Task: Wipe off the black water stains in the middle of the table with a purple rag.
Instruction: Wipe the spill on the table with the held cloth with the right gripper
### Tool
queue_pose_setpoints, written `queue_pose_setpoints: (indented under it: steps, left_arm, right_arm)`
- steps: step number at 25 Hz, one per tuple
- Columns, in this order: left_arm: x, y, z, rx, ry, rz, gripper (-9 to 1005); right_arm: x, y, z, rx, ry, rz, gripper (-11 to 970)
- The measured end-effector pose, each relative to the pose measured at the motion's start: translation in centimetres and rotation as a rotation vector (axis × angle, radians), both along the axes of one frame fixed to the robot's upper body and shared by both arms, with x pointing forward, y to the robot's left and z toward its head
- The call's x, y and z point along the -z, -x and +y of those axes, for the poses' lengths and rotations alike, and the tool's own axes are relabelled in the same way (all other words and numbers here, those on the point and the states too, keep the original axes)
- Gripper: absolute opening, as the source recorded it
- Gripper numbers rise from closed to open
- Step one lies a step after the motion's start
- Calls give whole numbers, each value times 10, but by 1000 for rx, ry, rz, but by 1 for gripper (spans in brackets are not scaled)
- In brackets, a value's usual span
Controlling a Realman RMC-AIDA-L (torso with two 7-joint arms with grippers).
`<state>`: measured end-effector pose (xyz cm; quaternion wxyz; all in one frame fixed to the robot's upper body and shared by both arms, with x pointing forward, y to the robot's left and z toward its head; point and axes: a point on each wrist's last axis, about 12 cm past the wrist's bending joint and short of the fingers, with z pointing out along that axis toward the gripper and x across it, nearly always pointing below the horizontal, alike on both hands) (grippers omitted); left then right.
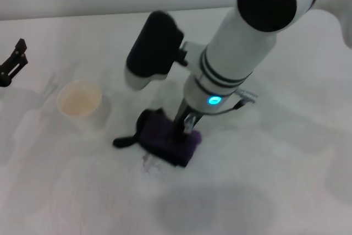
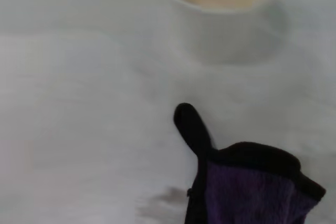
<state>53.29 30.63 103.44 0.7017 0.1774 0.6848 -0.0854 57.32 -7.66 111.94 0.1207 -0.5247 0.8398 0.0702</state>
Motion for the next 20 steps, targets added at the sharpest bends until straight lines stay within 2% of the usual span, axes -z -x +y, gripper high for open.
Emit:
queue_pose_setpoints:
  steps: [7,10,15,20]
  left_arm:
    - [-2,-3,-2,10,-3,-5,885]
    - [-2,-3,-3,12,-3,-6,884]
    - [-2,-3,-3,12,-5,-4,884]
    - [0,-2,-2,8,-6,2,885]
  right_arm:
    - [8,25,20,-147,3,89,187]
    - [9,29,22,-171,-1,107,189]
    - [12,23,18,-119,25,73,193]
    - [7,7,10,-30,56,7,197]
